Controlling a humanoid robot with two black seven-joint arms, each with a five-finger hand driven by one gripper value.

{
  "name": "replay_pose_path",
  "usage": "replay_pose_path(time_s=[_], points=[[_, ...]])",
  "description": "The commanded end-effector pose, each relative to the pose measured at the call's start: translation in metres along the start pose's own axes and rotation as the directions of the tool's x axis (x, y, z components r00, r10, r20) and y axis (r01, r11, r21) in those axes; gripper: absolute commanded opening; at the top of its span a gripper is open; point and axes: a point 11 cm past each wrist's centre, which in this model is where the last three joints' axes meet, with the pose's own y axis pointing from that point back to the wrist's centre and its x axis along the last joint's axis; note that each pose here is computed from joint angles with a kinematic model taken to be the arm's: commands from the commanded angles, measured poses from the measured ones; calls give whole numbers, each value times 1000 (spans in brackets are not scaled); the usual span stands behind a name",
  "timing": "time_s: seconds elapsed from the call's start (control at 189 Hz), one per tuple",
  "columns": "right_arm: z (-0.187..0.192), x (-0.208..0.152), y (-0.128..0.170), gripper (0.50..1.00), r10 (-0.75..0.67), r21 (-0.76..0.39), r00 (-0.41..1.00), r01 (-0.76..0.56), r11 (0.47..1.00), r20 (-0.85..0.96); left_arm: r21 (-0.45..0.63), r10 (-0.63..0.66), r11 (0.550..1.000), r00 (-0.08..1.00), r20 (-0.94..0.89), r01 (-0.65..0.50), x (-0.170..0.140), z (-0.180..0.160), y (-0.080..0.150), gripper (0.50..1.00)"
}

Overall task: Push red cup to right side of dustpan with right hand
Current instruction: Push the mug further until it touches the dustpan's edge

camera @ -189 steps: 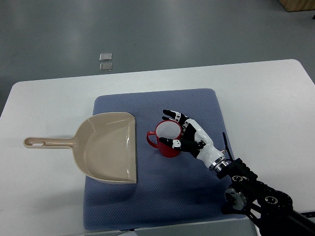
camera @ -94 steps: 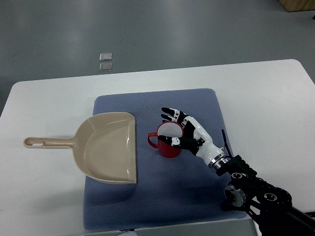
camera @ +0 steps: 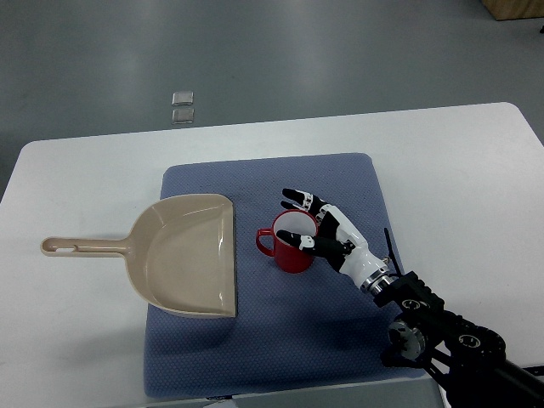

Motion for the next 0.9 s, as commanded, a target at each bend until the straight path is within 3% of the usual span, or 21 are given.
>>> replay_pose_path(time_s=[0.0,0.896], points=[[2,-1,1,928,-3,-9,1000,3,1000,-9,0,0,1000,1000,0,0,0,0,0,1000],[15,-27,3,928,-130,-56,991,131,990,18,0,0,1000,1000,0,0,0,0,0,1000]])
